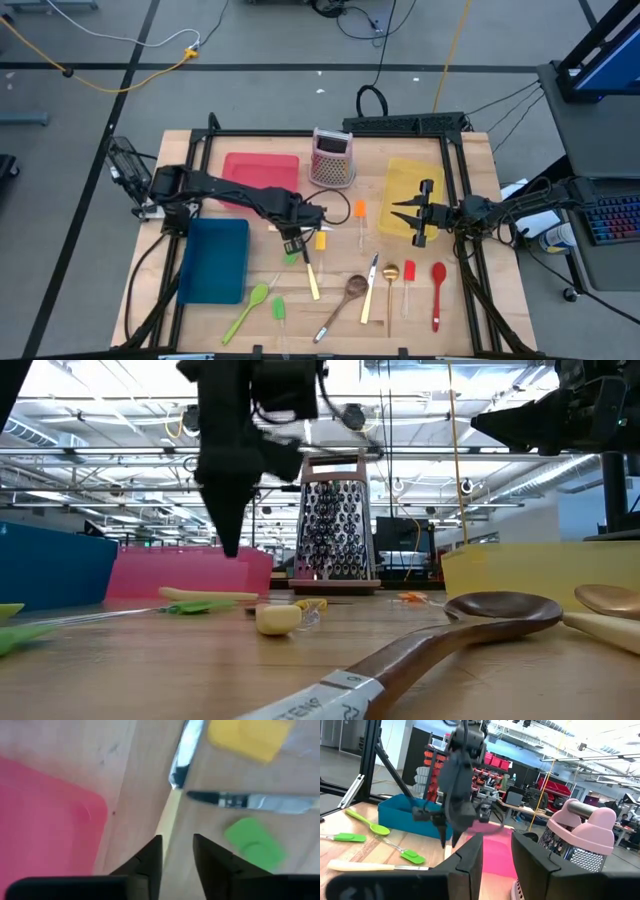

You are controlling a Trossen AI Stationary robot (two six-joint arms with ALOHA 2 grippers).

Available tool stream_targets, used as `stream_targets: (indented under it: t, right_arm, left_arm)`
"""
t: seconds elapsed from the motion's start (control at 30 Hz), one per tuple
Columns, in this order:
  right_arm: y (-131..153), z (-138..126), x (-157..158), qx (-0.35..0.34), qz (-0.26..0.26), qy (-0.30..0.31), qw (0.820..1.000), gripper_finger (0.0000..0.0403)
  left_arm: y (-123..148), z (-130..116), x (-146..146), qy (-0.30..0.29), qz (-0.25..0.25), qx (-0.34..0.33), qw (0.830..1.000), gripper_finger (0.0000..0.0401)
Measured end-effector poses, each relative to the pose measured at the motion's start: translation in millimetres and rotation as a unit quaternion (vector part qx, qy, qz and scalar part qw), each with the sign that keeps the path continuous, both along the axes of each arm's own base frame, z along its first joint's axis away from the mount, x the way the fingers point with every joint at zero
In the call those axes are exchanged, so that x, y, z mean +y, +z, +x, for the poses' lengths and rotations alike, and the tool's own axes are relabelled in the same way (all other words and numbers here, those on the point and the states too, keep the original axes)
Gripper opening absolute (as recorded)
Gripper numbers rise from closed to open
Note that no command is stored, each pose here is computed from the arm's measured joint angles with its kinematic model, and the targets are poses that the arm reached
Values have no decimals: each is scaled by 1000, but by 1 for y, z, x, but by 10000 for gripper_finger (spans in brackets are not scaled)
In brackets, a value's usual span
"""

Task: Pick & Place Kitchen Items
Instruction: Put the yellow knife into the red bin

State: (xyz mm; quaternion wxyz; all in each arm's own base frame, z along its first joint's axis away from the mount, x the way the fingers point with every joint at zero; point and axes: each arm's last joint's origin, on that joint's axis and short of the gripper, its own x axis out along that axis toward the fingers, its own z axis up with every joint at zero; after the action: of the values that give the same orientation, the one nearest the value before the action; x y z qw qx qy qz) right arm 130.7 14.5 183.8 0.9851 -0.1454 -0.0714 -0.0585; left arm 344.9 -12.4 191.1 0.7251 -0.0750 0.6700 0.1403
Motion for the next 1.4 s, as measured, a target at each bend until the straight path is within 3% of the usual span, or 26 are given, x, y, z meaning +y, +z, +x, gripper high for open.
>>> stream_targets:
  t: [0.17, 0.33, 0.6, 0.9, 1.23, 1.4]
  right_arm:
    - [0, 0, 0, 0, 0, 0, 1000, 95]
    - [0, 0, 0, 1, 0, 0, 1000, 94]
    - [0, 0, 0, 1, 0, 0, 1000, 94]
    - [0, 0, 0, 1, 0, 0, 1000, 94]
    - [0, 0, 0, 1, 0, 0, 1000, 94]
    - [0, 0, 0, 1, 0, 0, 1000, 95]
  left_arm:
    - [-19, -8, 11, 16, -12, 7, 1000, 158]
    - [-33, -13, 15, 22, -28, 8, 999, 163]
    - [-48, -21, 15, 22, -40, 7, 999, 139]
    - [-53, -19, 14, 7, -60, -23, 998, 65]
    - [-52, -18, 12, 4, -60, -21, 998, 85]
    - [-44, -10, 6, -6, -49, -26, 998, 70]
